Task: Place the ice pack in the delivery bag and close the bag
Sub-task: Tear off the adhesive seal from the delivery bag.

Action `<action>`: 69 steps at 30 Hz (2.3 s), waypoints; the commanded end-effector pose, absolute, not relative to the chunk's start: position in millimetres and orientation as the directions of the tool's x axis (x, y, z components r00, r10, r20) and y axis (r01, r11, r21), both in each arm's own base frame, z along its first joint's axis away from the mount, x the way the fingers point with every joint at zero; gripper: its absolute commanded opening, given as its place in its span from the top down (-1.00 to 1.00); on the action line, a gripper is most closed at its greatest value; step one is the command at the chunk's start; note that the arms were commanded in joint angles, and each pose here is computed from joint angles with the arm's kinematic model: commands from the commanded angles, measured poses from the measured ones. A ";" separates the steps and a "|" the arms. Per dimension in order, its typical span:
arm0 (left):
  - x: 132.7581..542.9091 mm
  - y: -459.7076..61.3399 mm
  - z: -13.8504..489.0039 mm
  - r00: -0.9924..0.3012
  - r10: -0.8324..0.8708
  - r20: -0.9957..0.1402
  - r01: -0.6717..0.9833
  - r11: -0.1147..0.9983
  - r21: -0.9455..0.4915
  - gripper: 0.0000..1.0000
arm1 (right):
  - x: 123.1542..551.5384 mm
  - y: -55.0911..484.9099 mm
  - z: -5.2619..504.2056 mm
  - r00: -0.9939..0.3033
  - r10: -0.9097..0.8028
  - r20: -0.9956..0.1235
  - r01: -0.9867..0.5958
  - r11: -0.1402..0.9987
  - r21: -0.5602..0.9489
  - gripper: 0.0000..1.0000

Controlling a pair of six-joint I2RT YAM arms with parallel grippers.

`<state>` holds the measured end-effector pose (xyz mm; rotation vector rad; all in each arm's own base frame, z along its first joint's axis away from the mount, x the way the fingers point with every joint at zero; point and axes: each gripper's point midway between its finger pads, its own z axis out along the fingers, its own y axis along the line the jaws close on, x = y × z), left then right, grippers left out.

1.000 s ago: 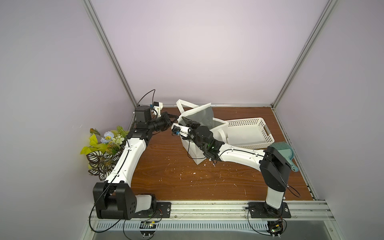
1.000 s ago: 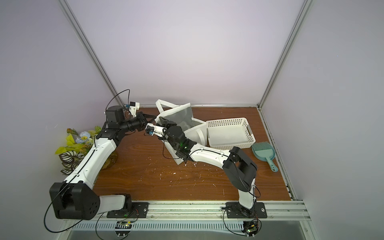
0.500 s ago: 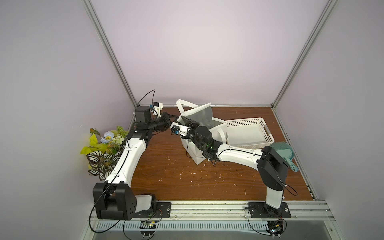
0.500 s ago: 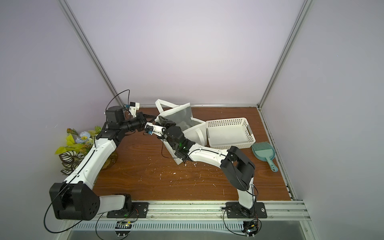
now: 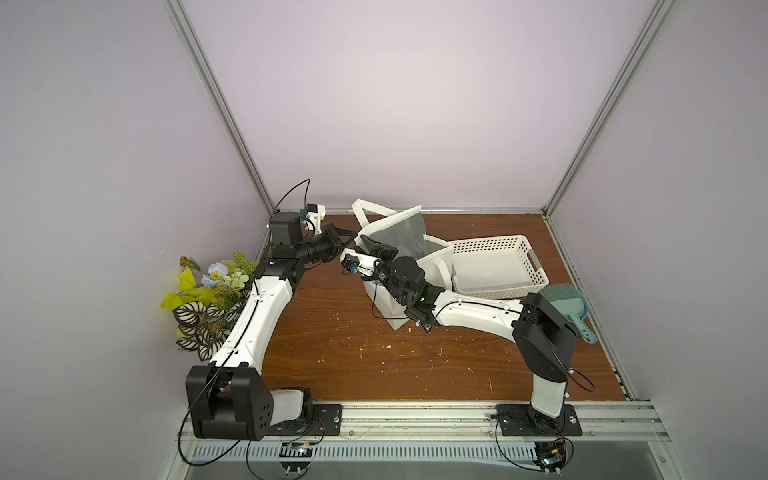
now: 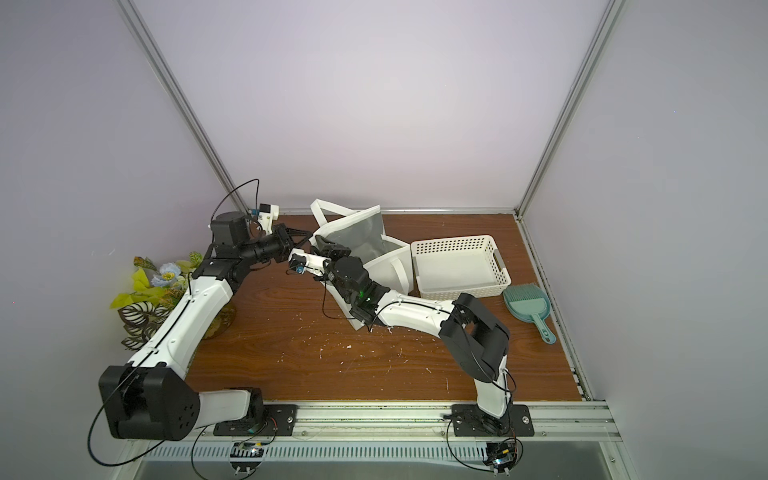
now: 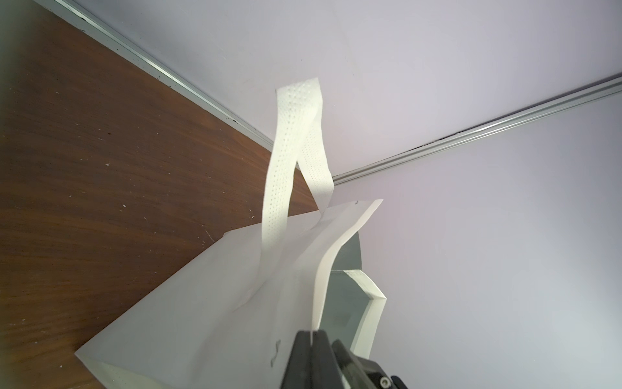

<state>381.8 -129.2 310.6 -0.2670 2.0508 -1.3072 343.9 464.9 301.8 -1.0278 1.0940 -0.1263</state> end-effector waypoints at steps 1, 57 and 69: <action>386.1 -123.6 312.9 -0.732 -0.520 -0.440 0.182 0.473 -0.862 1.00 | 337.9 457.4 320.3 0.509 -0.518 -0.687 -0.361 0.596 -0.717 0.19; 385.4 -121.1 307.4 -0.731 -0.530 -0.429 0.156 0.483 -0.862 1.00 | 365.4 405.0 381.0 0.404 -0.445 -0.799 -0.284 0.769 -0.572 1.00; 386.6 -118.8 309.8 -0.725 -0.520 -0.452 0.162 0.508 -0.846 1.00 | 416.1 291.0 417.8 0.248 -0.412 -0.877 -0.062 0.896 -0.439 1.00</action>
